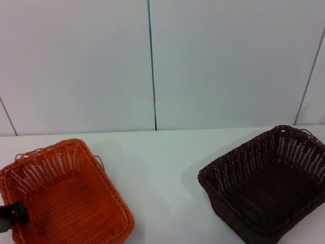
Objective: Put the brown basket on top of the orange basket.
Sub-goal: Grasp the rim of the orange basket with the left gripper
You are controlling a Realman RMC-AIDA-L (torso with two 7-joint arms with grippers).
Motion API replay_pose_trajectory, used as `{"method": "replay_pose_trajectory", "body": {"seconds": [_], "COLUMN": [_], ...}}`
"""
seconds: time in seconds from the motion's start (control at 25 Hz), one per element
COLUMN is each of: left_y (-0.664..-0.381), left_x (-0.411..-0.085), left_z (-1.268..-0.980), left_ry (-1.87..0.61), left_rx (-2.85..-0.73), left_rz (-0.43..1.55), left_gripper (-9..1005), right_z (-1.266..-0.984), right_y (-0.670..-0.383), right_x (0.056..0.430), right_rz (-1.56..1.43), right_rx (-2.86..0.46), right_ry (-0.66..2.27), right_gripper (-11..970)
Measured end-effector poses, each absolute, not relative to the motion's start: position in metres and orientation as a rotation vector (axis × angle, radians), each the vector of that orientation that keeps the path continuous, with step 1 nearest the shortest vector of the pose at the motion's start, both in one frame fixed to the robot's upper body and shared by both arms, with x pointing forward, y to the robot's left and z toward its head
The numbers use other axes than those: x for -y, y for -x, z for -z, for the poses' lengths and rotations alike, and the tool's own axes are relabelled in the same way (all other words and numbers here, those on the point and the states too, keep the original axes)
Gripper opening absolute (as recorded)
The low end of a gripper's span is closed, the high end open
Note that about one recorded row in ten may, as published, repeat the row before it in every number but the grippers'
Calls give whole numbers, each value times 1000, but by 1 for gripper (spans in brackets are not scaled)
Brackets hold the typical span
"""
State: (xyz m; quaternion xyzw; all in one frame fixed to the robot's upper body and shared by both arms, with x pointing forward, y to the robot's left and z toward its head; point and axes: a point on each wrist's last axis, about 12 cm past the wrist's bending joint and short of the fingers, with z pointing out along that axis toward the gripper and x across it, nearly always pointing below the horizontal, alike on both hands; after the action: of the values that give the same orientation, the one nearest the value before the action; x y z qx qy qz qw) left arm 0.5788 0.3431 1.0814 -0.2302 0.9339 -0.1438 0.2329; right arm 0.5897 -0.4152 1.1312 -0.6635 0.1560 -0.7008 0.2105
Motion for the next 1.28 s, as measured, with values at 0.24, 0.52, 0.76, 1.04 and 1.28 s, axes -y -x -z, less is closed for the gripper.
{"method": "replay_pose_trajectory", "body": {"seconds": [0.24, 0.52, 0.76, 1.04, 1.28], "left_y": [-580, -578, -579, -583, -583], "left_x": [-341, -350, -351, -355, -358], "left_z": [-1084, -1089, -1093, -1121, -1136], "left_ry": [632, 692, 704, 656, 634], "left_rx": [-2568, -2560, -2537, -2499, -2471], "left_rz": [417, 465, 510, 540, 566], "left_gripper": [160, 159, 157, 152, 152], "right_z": [-1131, -1130, -1130, -1130, -1130], "right_y": [-590, -589, -589, -590, -591], "right_x": [415, 415, 414, 414, 413], "right_rz": [1947, 1947, 1951, 1952, 1949], "right_rx": [-434, -433, -428, -429, -427], "right_ry": [1844, 1849, 1853, 1851, 1848], "right_gripper": [794, 793, 793, 793, 792]}}
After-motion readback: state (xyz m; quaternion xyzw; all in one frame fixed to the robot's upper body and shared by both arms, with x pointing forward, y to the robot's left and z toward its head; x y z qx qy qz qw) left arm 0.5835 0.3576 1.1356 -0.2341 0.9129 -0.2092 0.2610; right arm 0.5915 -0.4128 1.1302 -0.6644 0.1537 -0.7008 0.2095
